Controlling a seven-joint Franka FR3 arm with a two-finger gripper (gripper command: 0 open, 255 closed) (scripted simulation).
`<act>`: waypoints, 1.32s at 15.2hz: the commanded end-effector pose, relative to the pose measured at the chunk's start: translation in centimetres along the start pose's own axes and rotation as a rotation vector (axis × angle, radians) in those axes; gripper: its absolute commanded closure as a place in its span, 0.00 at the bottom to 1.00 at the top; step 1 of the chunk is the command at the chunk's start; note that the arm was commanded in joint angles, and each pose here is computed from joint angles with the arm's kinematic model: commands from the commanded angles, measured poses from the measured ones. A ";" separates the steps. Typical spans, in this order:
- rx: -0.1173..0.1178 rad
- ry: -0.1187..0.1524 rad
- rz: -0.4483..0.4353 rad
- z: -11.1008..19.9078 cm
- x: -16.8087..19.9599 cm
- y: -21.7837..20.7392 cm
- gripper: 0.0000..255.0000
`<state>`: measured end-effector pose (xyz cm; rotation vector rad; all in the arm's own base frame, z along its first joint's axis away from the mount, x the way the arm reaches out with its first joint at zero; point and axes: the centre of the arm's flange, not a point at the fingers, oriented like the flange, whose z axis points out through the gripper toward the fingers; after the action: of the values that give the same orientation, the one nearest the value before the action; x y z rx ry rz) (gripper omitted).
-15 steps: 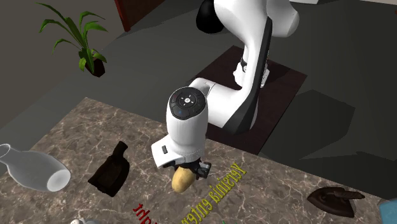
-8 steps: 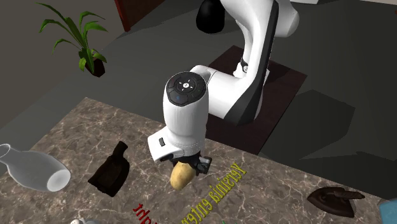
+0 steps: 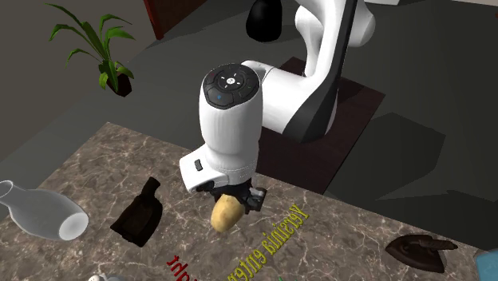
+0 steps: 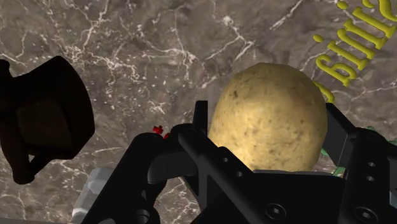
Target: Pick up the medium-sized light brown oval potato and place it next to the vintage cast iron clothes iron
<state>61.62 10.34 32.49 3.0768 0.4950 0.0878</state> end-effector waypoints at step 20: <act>0.000 0.000 0.000 -3.4 -7.4 -19.7 1.00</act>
<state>49.15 25.85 34.91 3.0769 0.4974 0.0868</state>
